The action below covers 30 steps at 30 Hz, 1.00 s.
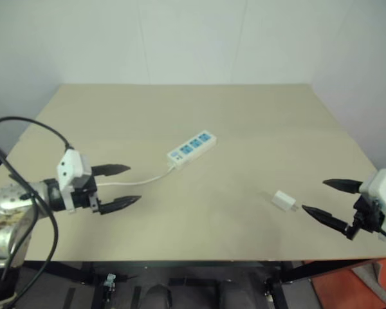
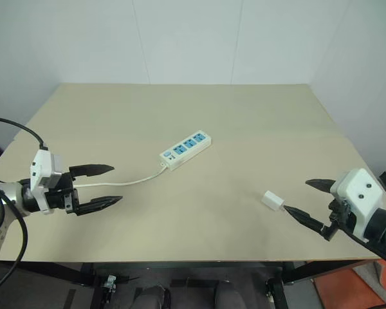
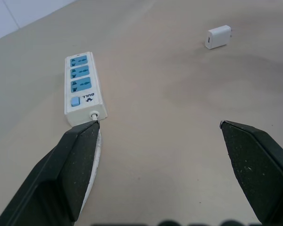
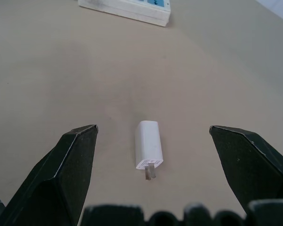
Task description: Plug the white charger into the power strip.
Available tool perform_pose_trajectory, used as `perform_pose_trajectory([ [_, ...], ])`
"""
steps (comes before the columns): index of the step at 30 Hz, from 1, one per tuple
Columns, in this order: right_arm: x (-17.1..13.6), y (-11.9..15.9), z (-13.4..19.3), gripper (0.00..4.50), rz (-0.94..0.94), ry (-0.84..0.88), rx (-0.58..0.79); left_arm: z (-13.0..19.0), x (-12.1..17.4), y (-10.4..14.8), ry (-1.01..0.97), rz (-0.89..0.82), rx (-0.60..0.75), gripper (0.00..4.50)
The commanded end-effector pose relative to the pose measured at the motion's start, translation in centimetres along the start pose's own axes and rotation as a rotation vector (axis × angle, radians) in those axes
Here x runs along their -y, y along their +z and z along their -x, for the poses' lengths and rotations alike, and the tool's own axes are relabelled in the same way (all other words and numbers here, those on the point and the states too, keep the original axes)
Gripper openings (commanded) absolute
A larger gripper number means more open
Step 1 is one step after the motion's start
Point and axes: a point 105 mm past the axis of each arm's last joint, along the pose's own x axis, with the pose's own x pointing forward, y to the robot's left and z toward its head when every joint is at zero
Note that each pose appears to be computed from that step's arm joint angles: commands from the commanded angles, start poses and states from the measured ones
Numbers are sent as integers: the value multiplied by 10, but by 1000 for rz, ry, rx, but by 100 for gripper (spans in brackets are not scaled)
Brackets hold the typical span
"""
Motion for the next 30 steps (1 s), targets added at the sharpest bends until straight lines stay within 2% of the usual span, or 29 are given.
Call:
perform_pose_trajectory([
  [1,4,9,4,450,49,-25,12,-1,1,7,-3,-30,17,445],
  [11,2,10,4,450,53,-33,17,-5,-2,6,-2,-24,26,445],
  [15,1,12,3,450,55,-31,23,-13,-19,-9,95,-28,-55,445],
  [17,-1,12,2,450,53,-25,26,-24,-40,-18,208,24,-109,445],
  [20,-3,14,1,450,52,-16,34,-36,-57,-27,259,70,-203,445],
  [24,-6,16,-1,450,53,-13,44,-55,-64,-28,190,120,-241,445],
  [30,-9,17,-2,450,51,-13,50,-96,-61,-41,89,174,-301,445],
])
